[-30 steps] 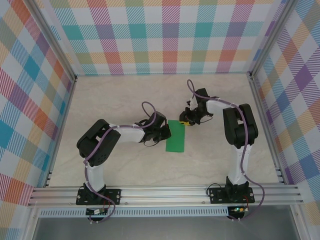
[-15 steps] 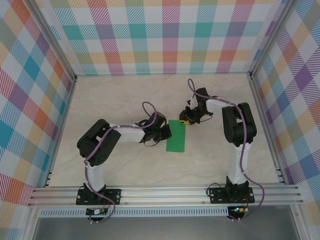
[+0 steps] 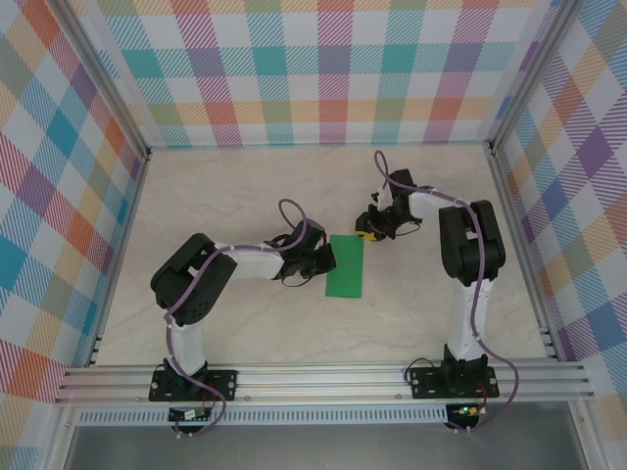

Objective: Fold a paper plane with a square sheet of paper (pick it up from the middle)
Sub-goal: Fold the square sheet of paper in half at the center of the table.

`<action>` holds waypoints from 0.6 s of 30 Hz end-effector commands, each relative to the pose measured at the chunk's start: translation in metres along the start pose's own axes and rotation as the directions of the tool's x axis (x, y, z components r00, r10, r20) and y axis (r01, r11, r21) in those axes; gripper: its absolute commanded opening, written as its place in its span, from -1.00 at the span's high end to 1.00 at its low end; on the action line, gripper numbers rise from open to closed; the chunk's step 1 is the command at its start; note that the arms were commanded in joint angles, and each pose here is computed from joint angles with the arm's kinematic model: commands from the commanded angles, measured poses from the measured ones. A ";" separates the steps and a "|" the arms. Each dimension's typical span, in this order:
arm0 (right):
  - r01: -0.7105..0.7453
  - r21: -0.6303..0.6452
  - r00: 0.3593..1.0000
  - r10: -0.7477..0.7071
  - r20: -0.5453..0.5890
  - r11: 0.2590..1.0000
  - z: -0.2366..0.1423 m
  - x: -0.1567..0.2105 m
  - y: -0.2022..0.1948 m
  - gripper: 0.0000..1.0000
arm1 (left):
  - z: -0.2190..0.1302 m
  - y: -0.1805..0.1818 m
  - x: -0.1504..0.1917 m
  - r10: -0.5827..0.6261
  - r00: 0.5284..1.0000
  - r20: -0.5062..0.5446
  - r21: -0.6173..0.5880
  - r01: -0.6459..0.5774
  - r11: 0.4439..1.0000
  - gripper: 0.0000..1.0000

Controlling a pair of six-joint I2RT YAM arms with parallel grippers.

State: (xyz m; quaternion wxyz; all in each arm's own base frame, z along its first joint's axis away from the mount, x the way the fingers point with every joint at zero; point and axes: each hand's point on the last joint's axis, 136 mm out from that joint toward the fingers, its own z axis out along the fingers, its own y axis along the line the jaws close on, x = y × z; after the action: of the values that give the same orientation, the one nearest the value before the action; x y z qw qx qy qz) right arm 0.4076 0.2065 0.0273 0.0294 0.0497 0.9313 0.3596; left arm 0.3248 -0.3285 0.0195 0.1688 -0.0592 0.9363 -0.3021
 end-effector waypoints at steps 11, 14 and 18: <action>-0.058 0.116 0.998 0.062 -0.030 0.992 0.014 0.010 -0.034 0.51 | 0.006 0.070 0.050 -0.042 0.986 -0.160 -0.247 0.001 0.969 1.00; -0.031 0.082 0.999 0.032 -0.008 0.996 0.000 0.009 -0.018 0.51 | 0.007 0.070 0.050 -0.040 0.986 -0.160 -0.242 0.000 0.970 1.00; 0.014 0.007 1.000 -0.014 0.026 1.000 -0.021 0.014 0.009 0.49 | 0.006 0.070 0.050 -0.037 0.986 -0.161 -0.242 -0.003 0.970 1.00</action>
State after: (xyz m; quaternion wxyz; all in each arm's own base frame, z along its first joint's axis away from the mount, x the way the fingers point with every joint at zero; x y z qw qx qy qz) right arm 0.4026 0.1990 0.0266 0.0354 0.0548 0.9353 0.3478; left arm 0.3247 -0.3283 0.0197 0.1668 -0.0595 0.9375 -0.2997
